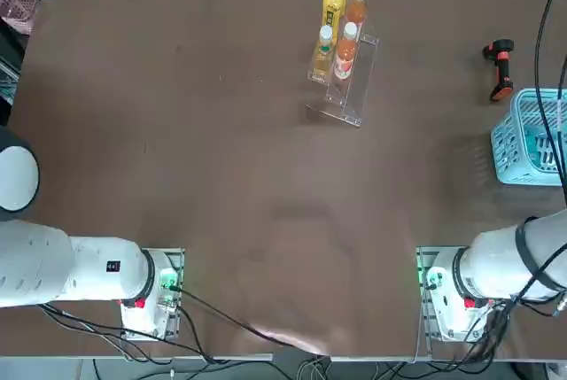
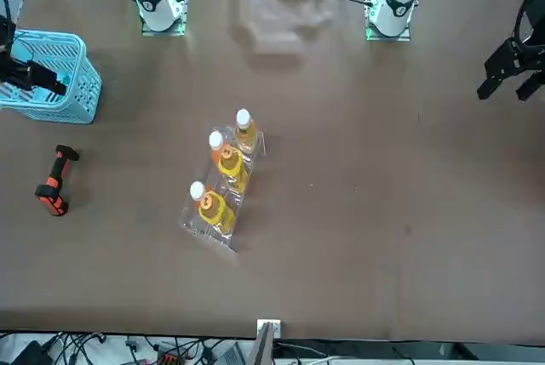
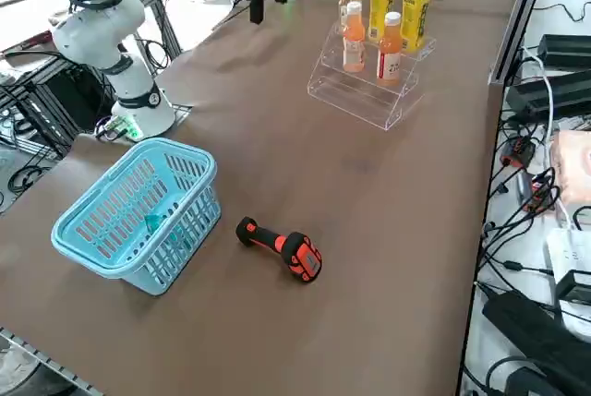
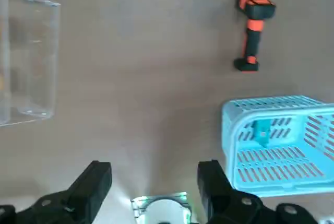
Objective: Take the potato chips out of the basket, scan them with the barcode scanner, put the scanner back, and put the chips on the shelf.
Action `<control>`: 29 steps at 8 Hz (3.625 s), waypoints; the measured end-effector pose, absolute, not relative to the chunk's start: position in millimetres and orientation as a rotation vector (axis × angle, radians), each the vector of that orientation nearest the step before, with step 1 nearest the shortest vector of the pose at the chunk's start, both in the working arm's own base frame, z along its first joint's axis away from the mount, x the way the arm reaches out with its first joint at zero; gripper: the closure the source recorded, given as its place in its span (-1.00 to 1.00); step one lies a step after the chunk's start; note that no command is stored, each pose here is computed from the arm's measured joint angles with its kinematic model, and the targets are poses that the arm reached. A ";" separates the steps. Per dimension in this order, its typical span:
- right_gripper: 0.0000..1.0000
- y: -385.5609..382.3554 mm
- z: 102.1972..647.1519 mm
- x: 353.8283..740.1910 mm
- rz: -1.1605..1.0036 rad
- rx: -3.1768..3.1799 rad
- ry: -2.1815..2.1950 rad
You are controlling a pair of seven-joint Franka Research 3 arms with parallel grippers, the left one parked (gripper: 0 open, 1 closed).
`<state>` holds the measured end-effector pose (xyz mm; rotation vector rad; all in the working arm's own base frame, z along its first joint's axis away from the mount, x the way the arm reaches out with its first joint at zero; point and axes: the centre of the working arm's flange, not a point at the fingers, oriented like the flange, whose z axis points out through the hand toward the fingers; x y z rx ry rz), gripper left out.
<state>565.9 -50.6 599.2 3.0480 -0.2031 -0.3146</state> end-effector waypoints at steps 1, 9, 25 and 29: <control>-1.00 -74.1 584.4 563.8 -0.303 3.007 -0.227; -1.00 -220.4 458.0 421.8 -0.127 3.041 -0.082; -1.00 -317.7 280.5 371.2 -0.105 3.050 -0.095; -1.00 -323.0 267.2 365.6 -0.137 3.061 -0.035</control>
